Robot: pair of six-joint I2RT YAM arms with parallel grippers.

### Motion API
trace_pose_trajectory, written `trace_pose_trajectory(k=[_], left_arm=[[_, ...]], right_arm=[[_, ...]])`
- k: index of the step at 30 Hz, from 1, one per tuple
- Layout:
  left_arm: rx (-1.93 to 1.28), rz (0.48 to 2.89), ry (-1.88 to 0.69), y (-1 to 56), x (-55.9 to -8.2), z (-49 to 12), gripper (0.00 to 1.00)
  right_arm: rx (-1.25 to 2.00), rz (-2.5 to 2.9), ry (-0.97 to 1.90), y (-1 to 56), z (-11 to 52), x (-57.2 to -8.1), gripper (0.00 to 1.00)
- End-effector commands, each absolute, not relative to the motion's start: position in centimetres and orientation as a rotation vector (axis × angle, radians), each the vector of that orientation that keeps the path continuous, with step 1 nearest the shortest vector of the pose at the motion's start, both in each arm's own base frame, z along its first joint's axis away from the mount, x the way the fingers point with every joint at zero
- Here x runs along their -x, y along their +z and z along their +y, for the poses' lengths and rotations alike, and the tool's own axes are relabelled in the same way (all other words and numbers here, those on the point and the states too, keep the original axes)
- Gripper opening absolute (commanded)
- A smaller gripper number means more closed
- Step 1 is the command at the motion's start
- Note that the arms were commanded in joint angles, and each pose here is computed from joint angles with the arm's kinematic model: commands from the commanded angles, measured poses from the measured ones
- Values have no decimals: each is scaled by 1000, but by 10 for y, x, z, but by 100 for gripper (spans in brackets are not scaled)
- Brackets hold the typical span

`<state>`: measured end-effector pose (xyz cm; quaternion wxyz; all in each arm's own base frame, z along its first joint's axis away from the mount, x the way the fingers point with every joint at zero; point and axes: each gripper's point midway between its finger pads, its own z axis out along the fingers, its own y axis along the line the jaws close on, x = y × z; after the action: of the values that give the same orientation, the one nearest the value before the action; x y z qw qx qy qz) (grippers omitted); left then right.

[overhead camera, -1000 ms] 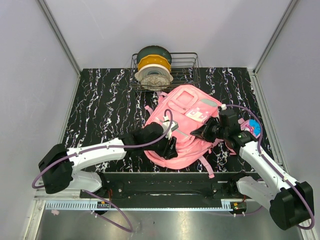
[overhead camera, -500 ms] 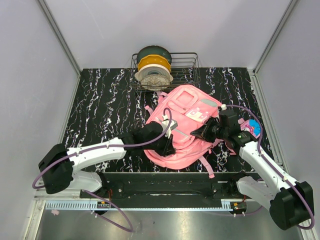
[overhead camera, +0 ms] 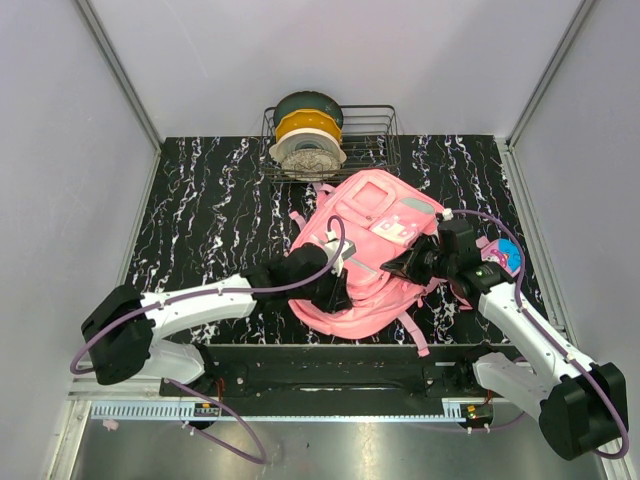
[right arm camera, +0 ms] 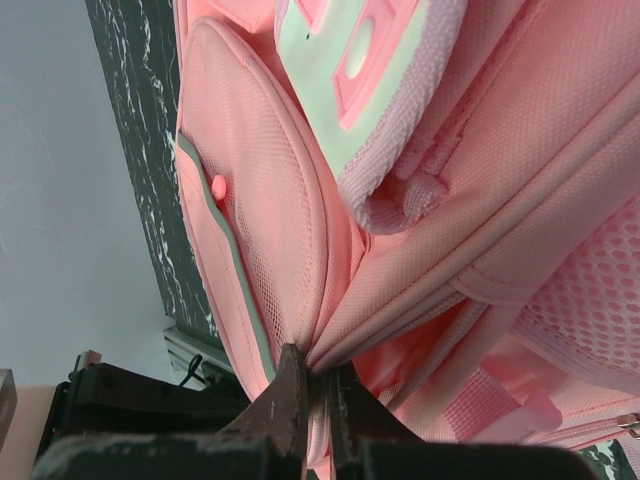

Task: Pack the student bag
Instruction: Unzip the student bag at the center of the board.

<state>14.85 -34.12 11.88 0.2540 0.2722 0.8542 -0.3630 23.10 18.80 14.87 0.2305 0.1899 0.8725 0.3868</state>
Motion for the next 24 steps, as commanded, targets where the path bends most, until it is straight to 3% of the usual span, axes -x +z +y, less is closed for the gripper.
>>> trace_pose_trajectory(k=[1, 3, 10, 24], left_arm=[[-697, 2225, -1050, 133, -159, -355, 6], [-695, 2220, -1051, 135, -158, -354, 0], [-682, 2235, -986, 134, -163, -348, 0], [-621, 2360, -219, 103, -208, -238, 0]], right_arm=[[-412, 2238, 1177, 190, 201, -248, 0], [-411, 2240, 1176, 189, 201, -248, 0], [-418, 2237, 1176, 188, 200, -248, 0], [-435, 2216, 1081, 198, 186, -246, 0]])
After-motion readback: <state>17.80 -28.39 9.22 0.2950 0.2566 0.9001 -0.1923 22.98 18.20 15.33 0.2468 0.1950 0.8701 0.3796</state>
